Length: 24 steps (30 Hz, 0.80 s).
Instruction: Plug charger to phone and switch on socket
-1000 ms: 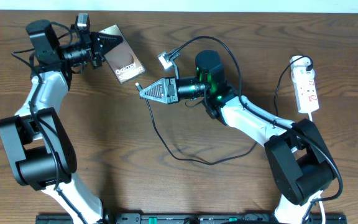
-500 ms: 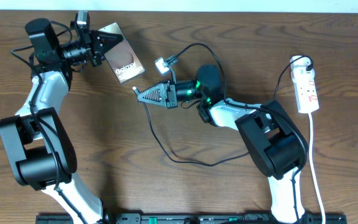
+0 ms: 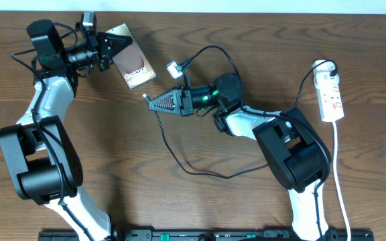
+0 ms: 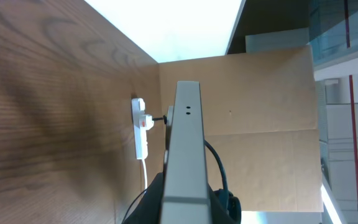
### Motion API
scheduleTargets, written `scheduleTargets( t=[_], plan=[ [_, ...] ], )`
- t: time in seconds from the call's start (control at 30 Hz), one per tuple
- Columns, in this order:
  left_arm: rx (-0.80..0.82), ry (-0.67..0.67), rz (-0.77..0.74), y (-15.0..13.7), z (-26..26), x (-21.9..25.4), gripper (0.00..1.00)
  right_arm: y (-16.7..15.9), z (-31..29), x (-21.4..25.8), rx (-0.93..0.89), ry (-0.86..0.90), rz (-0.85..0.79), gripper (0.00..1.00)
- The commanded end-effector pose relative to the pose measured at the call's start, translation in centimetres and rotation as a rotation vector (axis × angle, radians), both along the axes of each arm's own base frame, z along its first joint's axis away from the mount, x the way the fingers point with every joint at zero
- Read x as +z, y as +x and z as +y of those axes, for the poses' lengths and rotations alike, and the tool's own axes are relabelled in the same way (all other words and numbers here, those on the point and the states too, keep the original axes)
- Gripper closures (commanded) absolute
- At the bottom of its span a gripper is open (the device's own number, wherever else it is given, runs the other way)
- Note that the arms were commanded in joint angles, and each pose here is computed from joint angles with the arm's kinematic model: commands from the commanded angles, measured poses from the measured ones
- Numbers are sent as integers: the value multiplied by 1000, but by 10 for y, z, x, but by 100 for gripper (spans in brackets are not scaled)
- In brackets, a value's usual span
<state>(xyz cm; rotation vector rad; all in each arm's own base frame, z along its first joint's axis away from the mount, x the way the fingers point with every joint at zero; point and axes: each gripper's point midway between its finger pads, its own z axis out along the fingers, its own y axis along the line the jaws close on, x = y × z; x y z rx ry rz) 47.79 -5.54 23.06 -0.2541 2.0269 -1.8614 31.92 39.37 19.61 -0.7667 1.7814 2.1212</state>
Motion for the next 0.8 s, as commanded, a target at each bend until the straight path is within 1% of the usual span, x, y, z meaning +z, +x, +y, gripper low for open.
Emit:
scheduleTargets(
  t=[0.0,0.13,0.3,0.47,0.6,0.77],
  plan=[
    [-15,-2,-14,0,-2,5,93,4,2,7,-32,29,-35,99],
    [-11,-1,-14,0,-2,5,92,4,1,9,-33,35,-46,99],
    [-12,-1,-13,0,-2,5,93,13,-3,9,-64,38,-41,99],
    [-12,-2,-10,0,-2,5,93,27,-5,11,-127,46,-8,99],
    [-2,1,-9,2,-2,4,93,34,-3,3,-155,16,55,99],
    [1,2,-8,2,-2,4,93,31,0,3,-149,13,66,99]
  ],
)
